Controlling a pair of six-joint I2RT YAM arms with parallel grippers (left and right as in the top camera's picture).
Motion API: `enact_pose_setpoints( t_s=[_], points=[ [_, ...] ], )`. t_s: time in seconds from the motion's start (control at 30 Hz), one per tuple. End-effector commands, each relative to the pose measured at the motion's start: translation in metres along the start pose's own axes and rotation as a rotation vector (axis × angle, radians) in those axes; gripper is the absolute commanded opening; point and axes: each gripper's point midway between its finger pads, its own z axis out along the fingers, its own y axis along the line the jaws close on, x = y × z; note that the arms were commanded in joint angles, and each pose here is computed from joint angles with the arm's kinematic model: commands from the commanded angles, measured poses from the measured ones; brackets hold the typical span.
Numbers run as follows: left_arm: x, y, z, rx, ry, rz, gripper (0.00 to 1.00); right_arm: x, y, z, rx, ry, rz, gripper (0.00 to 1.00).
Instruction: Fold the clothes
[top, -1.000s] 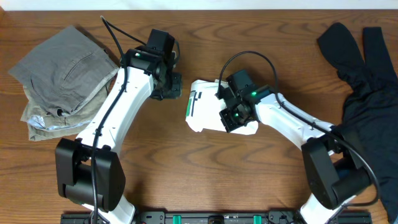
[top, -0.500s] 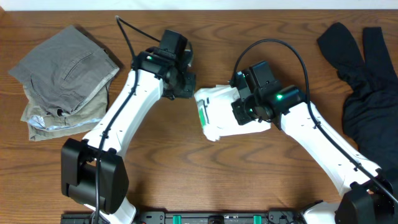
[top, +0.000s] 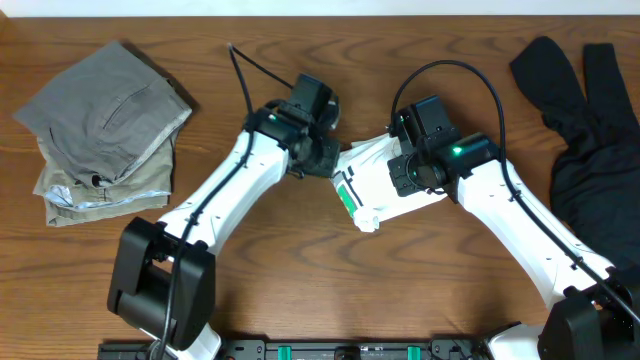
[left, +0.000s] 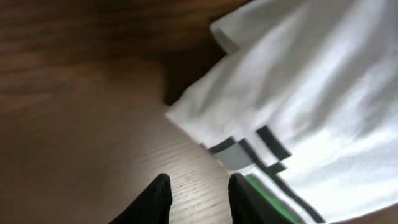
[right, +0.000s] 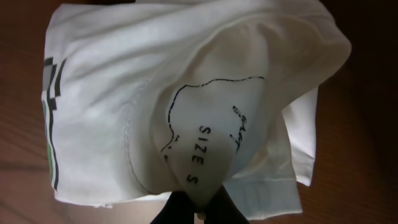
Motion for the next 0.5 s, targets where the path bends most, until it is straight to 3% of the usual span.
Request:
enact_pose_setpoints(
  t_s=[0.0,0.47],
  points=[
    [0.006,-0.01,0.013,0.011,0.008,0.046,0.33,-0.004,-0.008,0.0,0.03,-0.008,0.023,0.04],
    [0.028,-0.041,0.035,0.047,0.013,0.135,0.33,-0.009,-0.017,0.006,0.085,-0.021,0.056,0.06]
  ],
)
